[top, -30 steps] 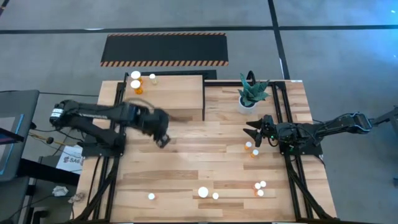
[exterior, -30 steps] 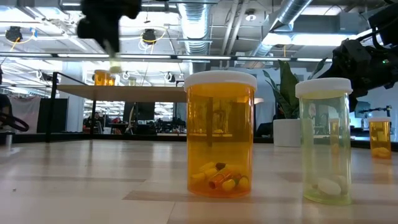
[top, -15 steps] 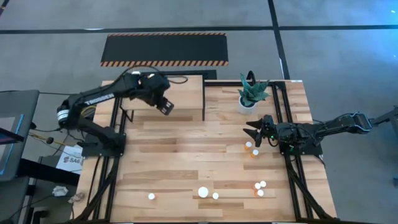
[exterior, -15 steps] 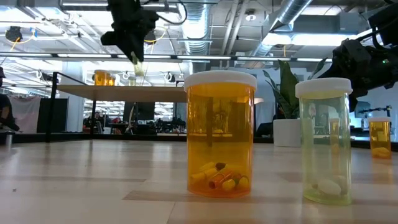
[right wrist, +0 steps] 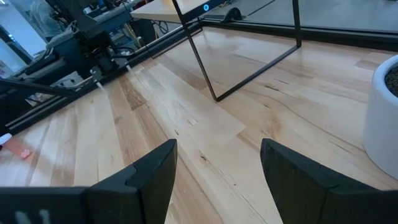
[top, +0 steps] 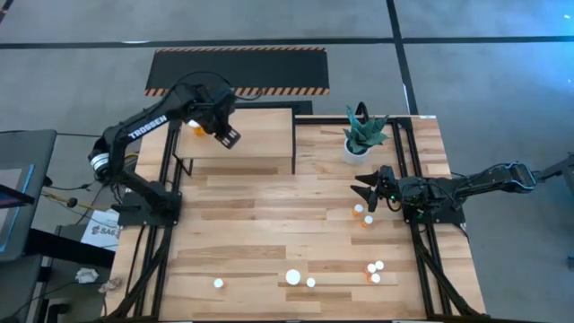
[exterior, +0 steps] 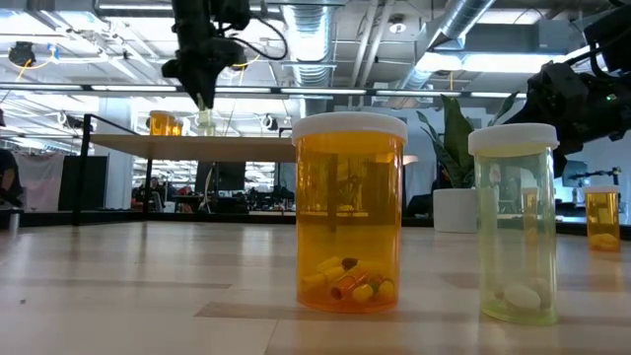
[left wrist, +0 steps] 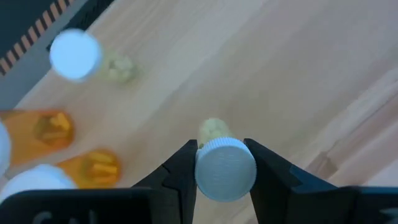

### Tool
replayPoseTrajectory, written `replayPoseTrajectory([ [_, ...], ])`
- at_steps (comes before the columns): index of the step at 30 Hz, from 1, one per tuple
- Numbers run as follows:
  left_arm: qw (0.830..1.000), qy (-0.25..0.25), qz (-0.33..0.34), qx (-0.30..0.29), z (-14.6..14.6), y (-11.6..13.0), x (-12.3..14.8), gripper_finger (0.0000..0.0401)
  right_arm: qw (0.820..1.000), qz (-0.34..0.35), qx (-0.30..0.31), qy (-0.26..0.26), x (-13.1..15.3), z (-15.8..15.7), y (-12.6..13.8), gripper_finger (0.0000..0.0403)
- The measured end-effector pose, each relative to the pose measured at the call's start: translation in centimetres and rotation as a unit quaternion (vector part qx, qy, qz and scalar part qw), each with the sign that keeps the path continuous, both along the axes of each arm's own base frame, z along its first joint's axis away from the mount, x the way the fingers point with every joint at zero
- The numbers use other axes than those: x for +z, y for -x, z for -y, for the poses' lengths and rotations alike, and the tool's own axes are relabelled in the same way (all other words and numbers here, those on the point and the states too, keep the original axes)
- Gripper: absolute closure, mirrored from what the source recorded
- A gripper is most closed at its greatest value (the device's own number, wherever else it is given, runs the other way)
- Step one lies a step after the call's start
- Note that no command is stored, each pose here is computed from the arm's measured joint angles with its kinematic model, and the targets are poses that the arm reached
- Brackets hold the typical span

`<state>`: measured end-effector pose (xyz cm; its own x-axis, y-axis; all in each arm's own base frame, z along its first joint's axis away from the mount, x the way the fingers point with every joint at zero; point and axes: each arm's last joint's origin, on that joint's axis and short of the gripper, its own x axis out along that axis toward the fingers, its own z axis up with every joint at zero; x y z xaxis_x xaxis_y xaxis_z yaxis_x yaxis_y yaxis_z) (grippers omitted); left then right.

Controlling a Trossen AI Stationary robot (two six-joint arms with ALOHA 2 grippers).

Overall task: Pick and place medicine bottles onto shelf by color
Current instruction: Put the left yellow pill bottle on the shelf aligned with the other yellow pill bottle

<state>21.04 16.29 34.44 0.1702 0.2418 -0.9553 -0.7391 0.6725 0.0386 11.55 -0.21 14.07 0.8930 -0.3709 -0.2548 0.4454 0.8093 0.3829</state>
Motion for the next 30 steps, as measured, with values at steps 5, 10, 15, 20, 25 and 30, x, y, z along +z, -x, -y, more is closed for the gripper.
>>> replayPoseTrajectory([
  [5,1.000,-0.005,-0.016,-0.003,-0.8,0.8,0.0,0.0301,1.000,0.000,0.000,0.000,0.0,0.0,0.0,0.0147],
  [10,1.000,-0.006,-0.022,0.005,-1.6,1.3,-0.7,0.0301,1.000,0.000,0.000,0.000,0.0,0.0,0.0,0.0147],
  [15,1.000,0.002,-0.011,0.002,-1.8,1.3,-1.1,0.0301,1.000,0.000,0.000,0.000,0.0,0.0,0.0,0.0147],
  [20,1.000,-0.011,-0.001,0.016,-2.1,1.1,-1.0,0.0301,1.000,0.000,0.000,0.000,0.0,0.0,0.0,0.0147],
  [25,0.999,-0.014,0.002,0.032,-2.1,1.1,-1.0,0.0301,1.000,0.000,0.000,0.000,0.0,0.0,0.0,0.0147],
  [30,0.999,-0.019,-0.001,0.043,-2.2,1.1,-1.0,0.0301,1.000,0.000,0.000,0.000,0.0,0.0,0.0,0.0147],
])
